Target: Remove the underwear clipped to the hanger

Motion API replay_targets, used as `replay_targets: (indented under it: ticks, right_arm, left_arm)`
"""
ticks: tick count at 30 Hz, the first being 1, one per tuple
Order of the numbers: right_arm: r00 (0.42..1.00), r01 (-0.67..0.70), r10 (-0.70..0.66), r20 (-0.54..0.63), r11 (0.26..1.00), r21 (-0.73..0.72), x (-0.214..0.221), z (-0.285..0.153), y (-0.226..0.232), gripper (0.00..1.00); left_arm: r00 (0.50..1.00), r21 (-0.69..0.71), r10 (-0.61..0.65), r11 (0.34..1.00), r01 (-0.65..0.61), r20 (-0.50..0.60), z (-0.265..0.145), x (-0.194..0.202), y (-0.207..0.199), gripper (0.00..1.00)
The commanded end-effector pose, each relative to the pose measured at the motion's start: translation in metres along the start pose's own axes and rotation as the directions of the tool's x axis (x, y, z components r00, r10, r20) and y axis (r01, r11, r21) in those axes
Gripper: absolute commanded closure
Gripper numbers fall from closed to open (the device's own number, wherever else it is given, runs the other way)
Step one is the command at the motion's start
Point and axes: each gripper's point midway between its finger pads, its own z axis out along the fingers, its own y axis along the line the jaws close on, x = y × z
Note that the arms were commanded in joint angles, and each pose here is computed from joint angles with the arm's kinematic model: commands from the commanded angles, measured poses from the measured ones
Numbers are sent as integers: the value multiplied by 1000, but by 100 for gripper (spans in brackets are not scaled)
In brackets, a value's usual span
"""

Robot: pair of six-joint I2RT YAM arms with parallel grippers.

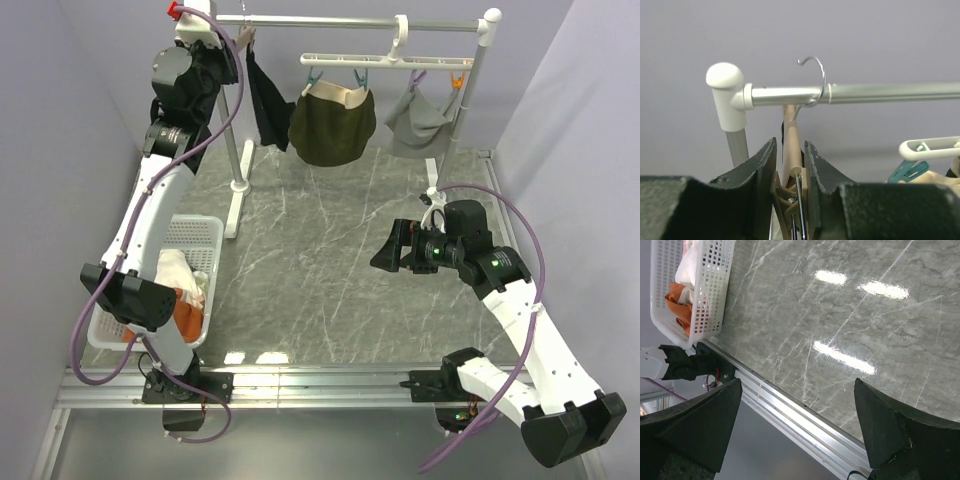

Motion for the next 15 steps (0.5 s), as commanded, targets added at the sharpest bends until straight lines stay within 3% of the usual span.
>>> replay_targets:
  ticks: [1,7,15]
  right_arm:
    - [999,41,-40,28,999,-27,-7,2,4,0]
    - [999,42,-41,23,999,-30,-5,4,4,0]
    - [999,34,-33,17,999,-38,2,8,0,0]
  left_arm:
    - [963,-9,-19,1000,22,269,-28,-101,6,100]
    - [975,86,-53,996,35,215,-33,-94,-11,100]
    - [974,131,-111,988,86,199,-87,-80,-13,100]
